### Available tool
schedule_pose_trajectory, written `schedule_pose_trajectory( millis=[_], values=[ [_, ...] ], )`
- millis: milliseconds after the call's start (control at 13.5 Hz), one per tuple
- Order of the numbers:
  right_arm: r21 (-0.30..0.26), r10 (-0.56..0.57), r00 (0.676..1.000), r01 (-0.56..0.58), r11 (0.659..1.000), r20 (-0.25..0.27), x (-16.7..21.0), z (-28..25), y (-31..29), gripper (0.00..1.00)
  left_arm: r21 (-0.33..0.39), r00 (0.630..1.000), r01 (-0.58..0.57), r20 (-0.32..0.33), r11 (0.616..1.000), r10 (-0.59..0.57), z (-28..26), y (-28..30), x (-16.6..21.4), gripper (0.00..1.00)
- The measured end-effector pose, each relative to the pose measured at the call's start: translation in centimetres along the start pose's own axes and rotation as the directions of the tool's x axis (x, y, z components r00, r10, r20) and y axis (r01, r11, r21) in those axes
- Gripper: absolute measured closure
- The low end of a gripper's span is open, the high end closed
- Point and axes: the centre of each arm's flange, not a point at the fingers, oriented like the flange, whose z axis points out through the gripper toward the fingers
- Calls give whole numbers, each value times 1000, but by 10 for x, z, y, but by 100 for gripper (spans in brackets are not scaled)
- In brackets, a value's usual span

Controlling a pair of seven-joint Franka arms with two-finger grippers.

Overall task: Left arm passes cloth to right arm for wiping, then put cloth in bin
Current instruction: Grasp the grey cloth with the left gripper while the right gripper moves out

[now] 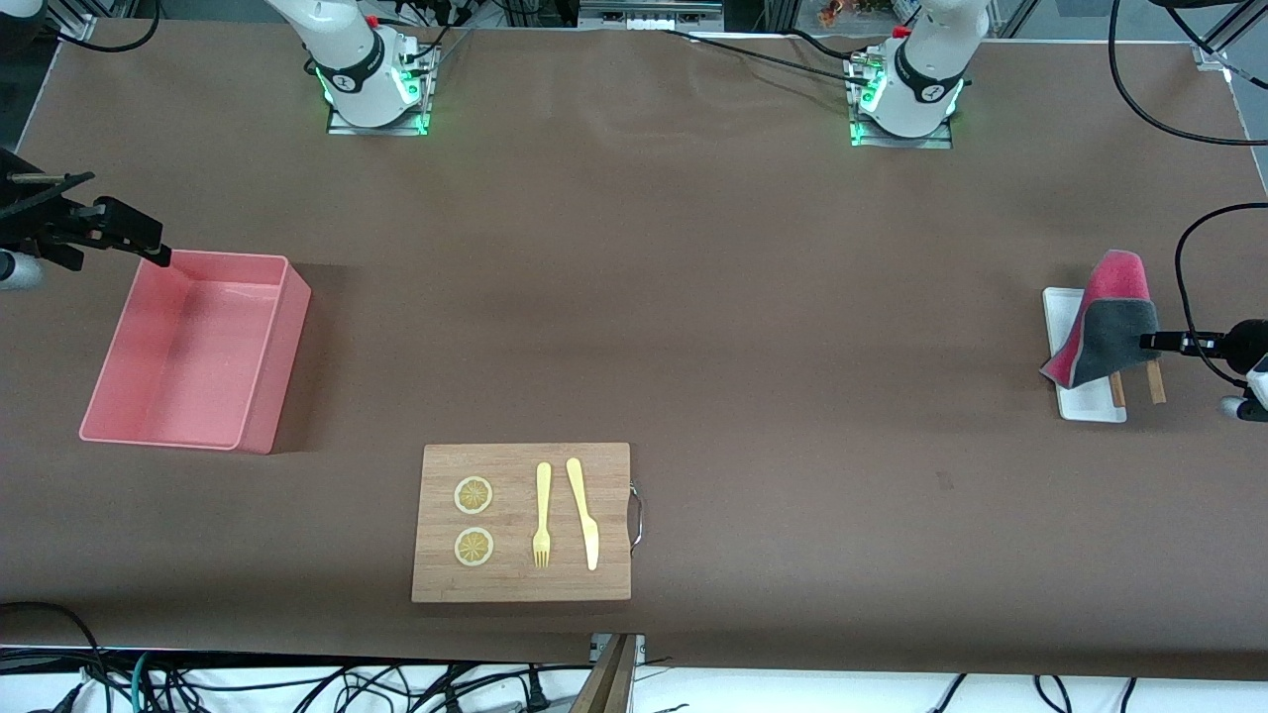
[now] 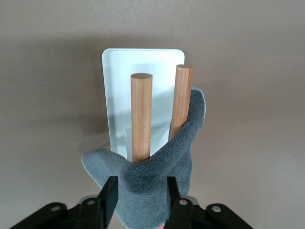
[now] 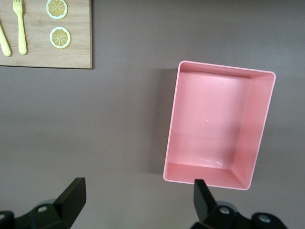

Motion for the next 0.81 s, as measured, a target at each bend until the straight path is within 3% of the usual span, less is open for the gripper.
schedule_pose_trajectory(
  millis=[148, 295, 812],
  values=[
    [0, -1, 1000, 1, 1000, 5, 1, 2, 0, 0, -1, 1000, -2, 1, 1000, 2, 1, 0, 0, 52],
    [0, -1, 1000, 1, 1000, 23, 2, 11, 0, 0, -1, 1000, -8, 1, 1000, 8, 1, 0, 0, 66],
    [2, 20, 998, -20, 1000, 65, 11, 34, 1, 1, -2, 999, -32, 1, 999, 32, 2, -1, 0, 75]
  ],
)
